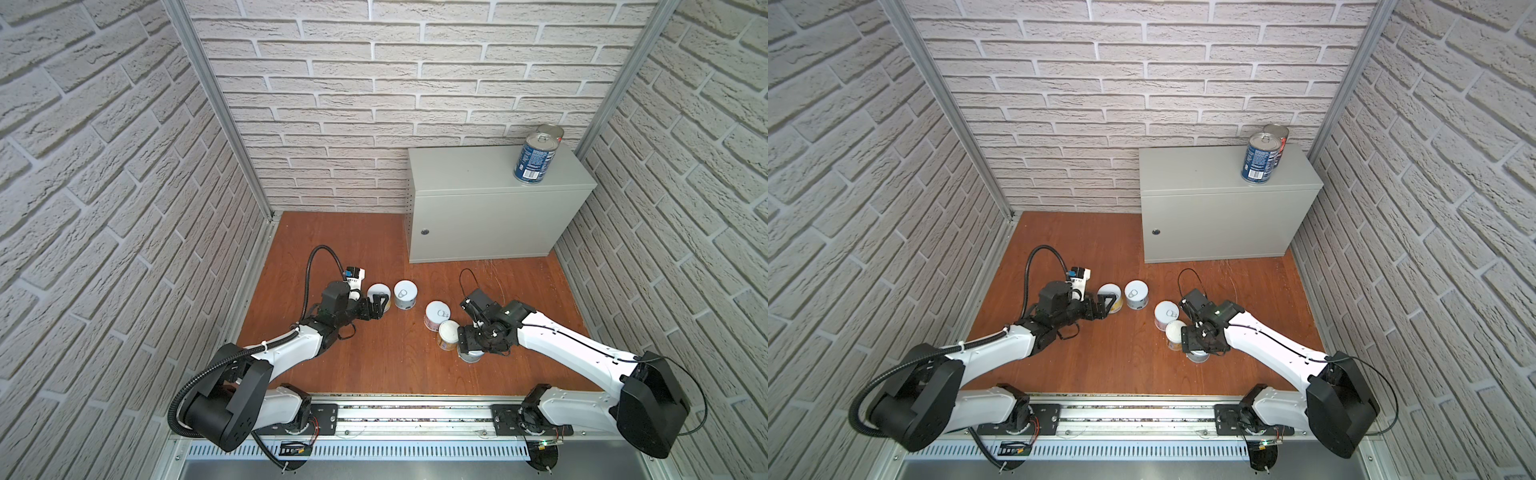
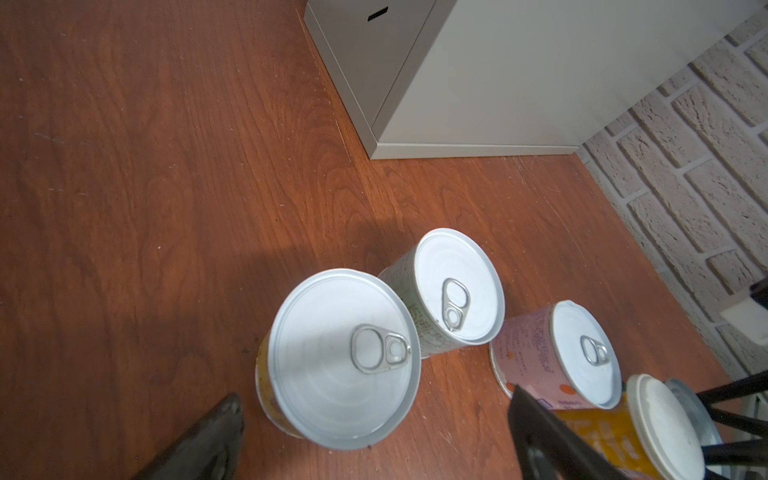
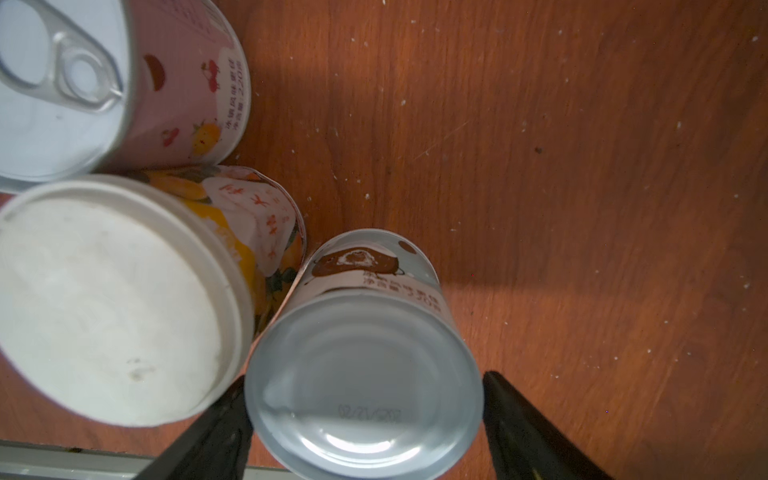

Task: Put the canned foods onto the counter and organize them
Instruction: 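Lower the right gripper around the light-blue labelled can and close it, then lift the light-blue labelled can off the floor with the right gripper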

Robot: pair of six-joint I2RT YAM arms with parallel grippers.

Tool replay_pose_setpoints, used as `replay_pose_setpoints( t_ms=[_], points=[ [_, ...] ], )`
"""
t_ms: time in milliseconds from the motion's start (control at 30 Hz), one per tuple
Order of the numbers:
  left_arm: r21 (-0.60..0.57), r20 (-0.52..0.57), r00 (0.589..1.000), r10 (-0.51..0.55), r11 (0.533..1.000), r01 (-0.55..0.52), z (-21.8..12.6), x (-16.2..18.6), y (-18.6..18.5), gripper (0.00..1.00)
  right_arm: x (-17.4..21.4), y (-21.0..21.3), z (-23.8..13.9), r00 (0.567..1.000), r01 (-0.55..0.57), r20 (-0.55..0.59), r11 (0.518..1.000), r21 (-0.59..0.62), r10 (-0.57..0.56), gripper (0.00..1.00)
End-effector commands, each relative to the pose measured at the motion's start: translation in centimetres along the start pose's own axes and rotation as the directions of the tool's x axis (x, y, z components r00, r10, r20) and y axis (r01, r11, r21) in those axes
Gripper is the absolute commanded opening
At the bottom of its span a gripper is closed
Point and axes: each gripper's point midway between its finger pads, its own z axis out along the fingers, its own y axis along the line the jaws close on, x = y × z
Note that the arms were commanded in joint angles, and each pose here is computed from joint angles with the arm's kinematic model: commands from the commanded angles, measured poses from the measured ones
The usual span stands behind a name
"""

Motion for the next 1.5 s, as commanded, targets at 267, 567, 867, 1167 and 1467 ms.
replay_pose_setpoints(
  t_ms=[267, 567, 867, 1167, 1467],
  points=[
    [0.008, 0.031, 0.999, 0.027, 1.000, -0.027, 0.2, -1.0, -0.5, 0.98, -0.7, -0.1, 0.9, 1.000, -0.005, 0.019, 0.999, 0.045, 0.004, 0.84],
    [0.002, 0.030, 0.999, 0.030, 1.000, -0.030, 0.1, -1.0, -0.5, 0.98, -0.8, -1.0, 1.4, 0.999, -0.028, 0.028, 0.995, 0.099, 0.025, 0.82],
    [-0.009, 0.022, 0.999, 0.048, 0.999, -0.048, 0.5, -0.6, -0.4, 0.99, -1.4, -1.3, 0.6, 0.999, -0.033, 0.039, 0.991, 0.129, 0.028, 0.78],
    [-0.015, 0.016, 0.998, 0.059, 0.998, -0.059, 0.7, -0.5, -0.5, 0.98, -1.7, -1.0, 0.7, 0.999, -0.034, 0.046, 0.992, 0.121, 0.029, 0.74],
    [-0.016, 0.015, 0.998, 0.062, 0.998, -0.061, 0.7, -0.4, -0.6, 0.98, -2.2, -1.1, 0.4, 0.998, -0.031, 0.059, 0.990, 0.137, 0.023, 0.68]
  ],
)
